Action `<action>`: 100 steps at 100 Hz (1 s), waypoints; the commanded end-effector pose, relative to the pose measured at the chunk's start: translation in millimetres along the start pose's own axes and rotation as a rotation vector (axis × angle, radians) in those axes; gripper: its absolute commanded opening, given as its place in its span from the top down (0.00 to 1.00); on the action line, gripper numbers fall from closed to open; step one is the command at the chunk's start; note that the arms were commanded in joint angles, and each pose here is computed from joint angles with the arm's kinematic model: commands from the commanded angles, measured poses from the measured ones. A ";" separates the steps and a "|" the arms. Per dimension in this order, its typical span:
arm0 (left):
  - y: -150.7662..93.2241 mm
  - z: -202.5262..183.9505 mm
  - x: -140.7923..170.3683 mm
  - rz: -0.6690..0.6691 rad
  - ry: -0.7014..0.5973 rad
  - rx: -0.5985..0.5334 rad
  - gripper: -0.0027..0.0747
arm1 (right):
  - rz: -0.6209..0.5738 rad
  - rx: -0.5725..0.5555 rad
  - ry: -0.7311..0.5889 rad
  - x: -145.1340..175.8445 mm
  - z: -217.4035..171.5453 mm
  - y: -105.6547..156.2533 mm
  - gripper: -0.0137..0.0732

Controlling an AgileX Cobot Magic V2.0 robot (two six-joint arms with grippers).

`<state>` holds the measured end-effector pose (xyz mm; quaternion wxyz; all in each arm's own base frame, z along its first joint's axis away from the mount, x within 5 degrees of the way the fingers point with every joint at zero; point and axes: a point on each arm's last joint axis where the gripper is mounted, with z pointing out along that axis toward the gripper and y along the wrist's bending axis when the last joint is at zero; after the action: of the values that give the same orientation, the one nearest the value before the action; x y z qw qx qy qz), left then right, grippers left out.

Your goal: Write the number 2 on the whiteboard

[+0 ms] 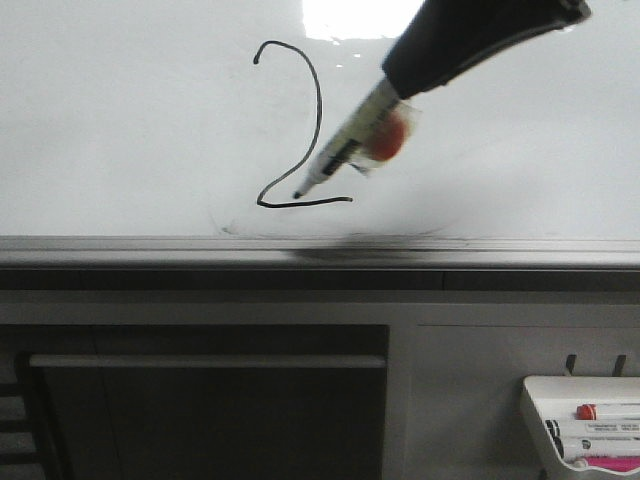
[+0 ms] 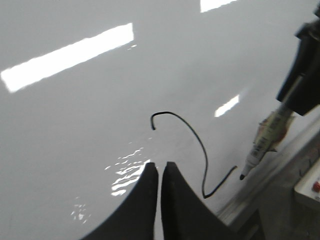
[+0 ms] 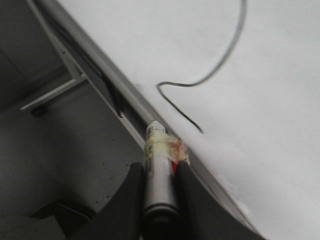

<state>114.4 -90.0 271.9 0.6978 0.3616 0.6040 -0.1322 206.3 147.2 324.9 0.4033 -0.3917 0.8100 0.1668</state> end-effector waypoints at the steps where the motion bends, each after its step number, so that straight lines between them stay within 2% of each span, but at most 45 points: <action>1: -9.6 8.1 -15.1 0.096 -0.103 0.109 0.84 | -0.102 -0.027 -0.094 -25.4 -13.8 15.0 0.90; 9: -18.4 17.7 -6.9 0.047 -0.050 0.172 0.65 | -0.151 -0.065 -0.112 -36.5 -10.2 27.2 0.90; 16: -24.5 26.2 0.1 0.031 -0.012 0.211 0.54 | -0.174 -0.100 -0.107 -42.0 -5.1 35.7 0.90; 36: -28.3 48.9 10.3 0.004 0.055 0.246 0.53 | -0.220 -0.173 -0.085 -48.5 8.9 56.0 0.90; 53: -28.2 58.5 15.1 0.004 0.107 0.251 0.54 | -0.229 -0.177 -0.102 -51.2 9.3 59.9 0.90; 59: -28.2 58.7 16.9 0.006 0.124 0.250 0.57 | -0.230 -0.177 -0.100 -51.0 9.3 59.9 0.90; 64: -28.2 58.6 17.5 0.009 0.131 0.250 0.64 | -0.230 -0.177 -0.100 -51.0 9.3 59.9 0.90; 71: -28.4 58.5 17.6 0.014 0.130 0.253 0.83 | -0.230 -0.177 -0.100 -51.0 9.3 59.9 0.90; 76: -29.0 58.4 17.6 0.026 0.130 0.260 1.00 | -0.230 -0.177 -0.100 -51.0 9.3 59.9 0.90; 95: -29.3 58.3 17.7 0.035 0.129 0.265 0.99 | -0.240 -0.158 -0.116 -52.6 9.5 58.4 0.89; 100: -25.8 59.2 17.3 -0.045 0.135 0.219 0.99 | -0.276 -0.131 -0.116 -52.7 9.8 56.1 0.80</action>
<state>141.0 -140.8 230.0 0.5763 0.5020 0.6279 -0.1469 185.9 217.1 336.0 0.3858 -0.5179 0.7374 0.1979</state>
